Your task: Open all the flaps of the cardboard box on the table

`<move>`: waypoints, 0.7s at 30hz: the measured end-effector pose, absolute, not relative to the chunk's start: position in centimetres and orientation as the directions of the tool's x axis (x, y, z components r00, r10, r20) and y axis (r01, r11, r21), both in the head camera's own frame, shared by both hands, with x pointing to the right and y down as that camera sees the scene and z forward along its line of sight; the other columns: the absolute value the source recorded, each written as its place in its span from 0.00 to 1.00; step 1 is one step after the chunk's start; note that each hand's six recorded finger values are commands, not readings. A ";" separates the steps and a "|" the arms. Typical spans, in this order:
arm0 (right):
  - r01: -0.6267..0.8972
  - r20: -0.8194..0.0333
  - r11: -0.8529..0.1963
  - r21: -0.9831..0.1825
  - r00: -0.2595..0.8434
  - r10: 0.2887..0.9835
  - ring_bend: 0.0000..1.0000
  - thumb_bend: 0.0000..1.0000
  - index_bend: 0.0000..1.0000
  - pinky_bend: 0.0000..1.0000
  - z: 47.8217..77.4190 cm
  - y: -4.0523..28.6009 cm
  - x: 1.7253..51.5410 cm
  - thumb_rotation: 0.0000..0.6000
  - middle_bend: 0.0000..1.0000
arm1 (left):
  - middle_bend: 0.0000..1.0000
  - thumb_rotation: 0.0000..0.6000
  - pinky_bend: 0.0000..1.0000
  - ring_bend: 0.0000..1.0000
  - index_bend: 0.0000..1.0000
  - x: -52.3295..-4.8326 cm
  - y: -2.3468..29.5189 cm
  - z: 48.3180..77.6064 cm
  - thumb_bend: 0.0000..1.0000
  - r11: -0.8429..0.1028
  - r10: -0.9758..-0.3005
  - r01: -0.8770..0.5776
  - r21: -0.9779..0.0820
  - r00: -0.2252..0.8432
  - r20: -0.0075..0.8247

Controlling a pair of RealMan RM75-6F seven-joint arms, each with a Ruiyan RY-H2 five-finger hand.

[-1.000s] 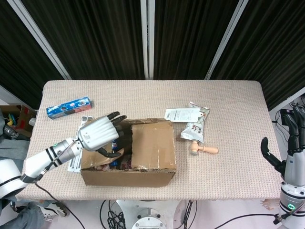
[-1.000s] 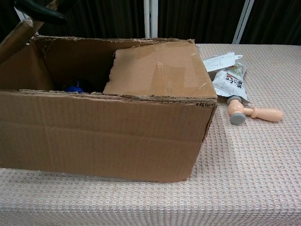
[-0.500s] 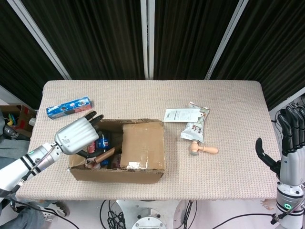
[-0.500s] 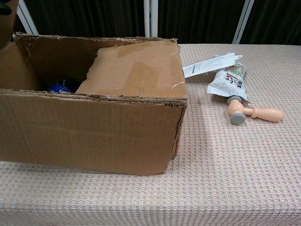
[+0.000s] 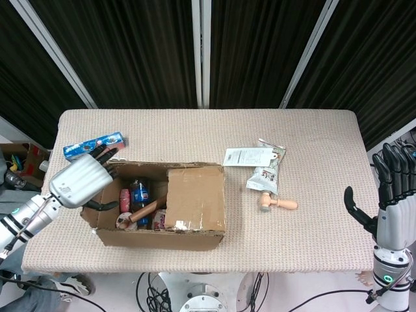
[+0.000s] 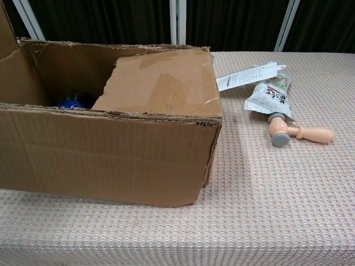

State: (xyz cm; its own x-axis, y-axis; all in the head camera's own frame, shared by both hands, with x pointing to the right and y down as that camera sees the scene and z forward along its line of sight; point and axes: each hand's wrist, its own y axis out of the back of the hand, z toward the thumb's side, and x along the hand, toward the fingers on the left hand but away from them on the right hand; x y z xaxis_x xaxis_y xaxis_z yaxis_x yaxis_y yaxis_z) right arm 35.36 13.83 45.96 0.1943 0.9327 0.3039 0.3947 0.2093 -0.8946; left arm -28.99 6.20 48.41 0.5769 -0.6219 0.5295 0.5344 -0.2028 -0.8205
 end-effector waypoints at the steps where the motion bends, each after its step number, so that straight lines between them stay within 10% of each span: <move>1: 0.394 0.304 0.209 -0.895 0.195 0.932 0.00 0.36 0.00 0.00 46.0 13.8 35.3 1.00 0.01 | 0.55 0.31 0.20 0.16 0.58 -29.6 6.1 48.4 0.21 -0.209 -0.632 0.537 -0.817 0.564 0.532; 15: 0.389 0.305 0.209 -0.897 0.204 0.930 0.00 0.36 0.00 0.00 45.9 13.8 34.7 1.00 0.01 | 0.49 0.30 0.21 0.16 0.53 -38.5 4.4 49.4 0.21 -0.349 -0.765 0.504 -0.790 0.334 0.551; 21: 0.388 0.274 0.160 -0.908 0.261 0.926 0.00 0.39 0.00 0.00 46.3 13.6 33.3 1.00 0.01 | 0.35 0.30 0.23 0.18 0.29 -40.8 4.6 48.2 0.17 -0.390 -0.842 0.282 -0.877 0.275 0.463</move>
